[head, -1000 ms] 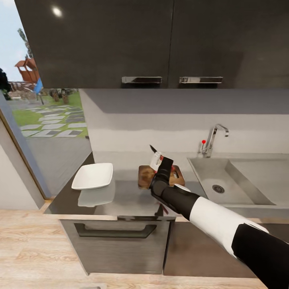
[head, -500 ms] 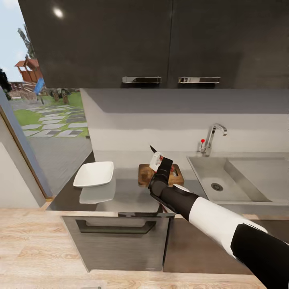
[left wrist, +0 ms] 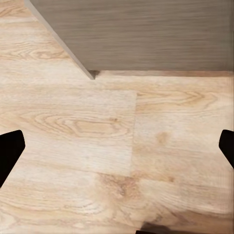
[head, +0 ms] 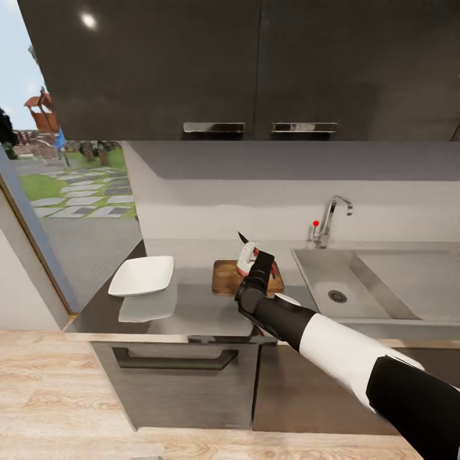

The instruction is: In the kitchen, take the Vidalia onion out of the sink, dice it on the chopping board with the paring knife, put the diced onion into the bowl on the countertop, then place both the paring knife and the chopping board into the sink.

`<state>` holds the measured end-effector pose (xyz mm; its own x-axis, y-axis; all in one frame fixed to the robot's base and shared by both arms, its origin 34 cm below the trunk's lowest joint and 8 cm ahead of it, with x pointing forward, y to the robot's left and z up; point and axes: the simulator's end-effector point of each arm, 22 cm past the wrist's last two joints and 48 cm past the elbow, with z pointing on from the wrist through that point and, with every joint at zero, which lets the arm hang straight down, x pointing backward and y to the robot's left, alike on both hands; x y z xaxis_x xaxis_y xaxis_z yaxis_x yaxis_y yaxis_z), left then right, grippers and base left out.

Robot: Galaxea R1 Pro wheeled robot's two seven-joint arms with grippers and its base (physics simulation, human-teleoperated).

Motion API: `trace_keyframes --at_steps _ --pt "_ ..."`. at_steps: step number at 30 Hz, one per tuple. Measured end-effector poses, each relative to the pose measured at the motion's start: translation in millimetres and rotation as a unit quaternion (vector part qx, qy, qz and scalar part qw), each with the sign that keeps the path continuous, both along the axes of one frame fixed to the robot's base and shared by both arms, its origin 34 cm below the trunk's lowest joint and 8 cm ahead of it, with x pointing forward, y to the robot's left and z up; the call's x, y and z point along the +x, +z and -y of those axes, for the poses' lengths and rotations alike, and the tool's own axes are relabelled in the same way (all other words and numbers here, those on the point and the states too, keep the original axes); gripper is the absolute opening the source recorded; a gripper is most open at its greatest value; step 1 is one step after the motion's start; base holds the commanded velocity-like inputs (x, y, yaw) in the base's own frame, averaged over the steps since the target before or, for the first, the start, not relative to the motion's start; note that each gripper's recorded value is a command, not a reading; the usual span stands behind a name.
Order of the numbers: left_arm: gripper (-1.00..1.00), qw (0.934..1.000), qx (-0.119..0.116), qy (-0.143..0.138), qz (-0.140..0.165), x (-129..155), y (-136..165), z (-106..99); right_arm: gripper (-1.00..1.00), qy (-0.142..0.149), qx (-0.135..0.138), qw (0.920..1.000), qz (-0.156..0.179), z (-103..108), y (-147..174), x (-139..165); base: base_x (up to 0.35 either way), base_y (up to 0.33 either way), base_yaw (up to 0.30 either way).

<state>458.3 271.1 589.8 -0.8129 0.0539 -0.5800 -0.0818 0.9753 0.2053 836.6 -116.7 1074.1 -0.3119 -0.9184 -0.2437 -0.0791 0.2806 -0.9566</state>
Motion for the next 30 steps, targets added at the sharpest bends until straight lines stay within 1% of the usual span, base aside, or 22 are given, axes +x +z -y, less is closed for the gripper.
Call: trace_keyframes --at_steps 9,13,18,27,30 --pt "1.00 1.0000 0.000 0.000 0.000 0 0 0 -1.00 0.001 -0.002 1.0000 0.000 0 -1 0 -0.002 -0.006 0.000" --pt "1.00 1.0000 0.000 0.000 0.000 0 0 0 -1.00 0.013 -0.019 0.9997 0.000 -8 -5 -3 0.000 0.000 0.000" --pt "1.00 1.0000 0.000 0.000 0.000 0 0 0 -1.00 0.018 -0.026 0.9995 0.000 -10 -7 -4 0.000 0.000 0.000" --pt "1.00 1.0000 0.000 0.000 0.000 0 0 0 -1.00 0.010 -0.033 0.9994 -0.008 -3 -14 -3 0.000 0.000 0.000" --pt "1.00 1.0000 0.000 0.000 0.000 0 0 0 -1.00 0.004 -0.037 0.9992 -0.013 3 -18 -2 0.000 0.000 0.000"
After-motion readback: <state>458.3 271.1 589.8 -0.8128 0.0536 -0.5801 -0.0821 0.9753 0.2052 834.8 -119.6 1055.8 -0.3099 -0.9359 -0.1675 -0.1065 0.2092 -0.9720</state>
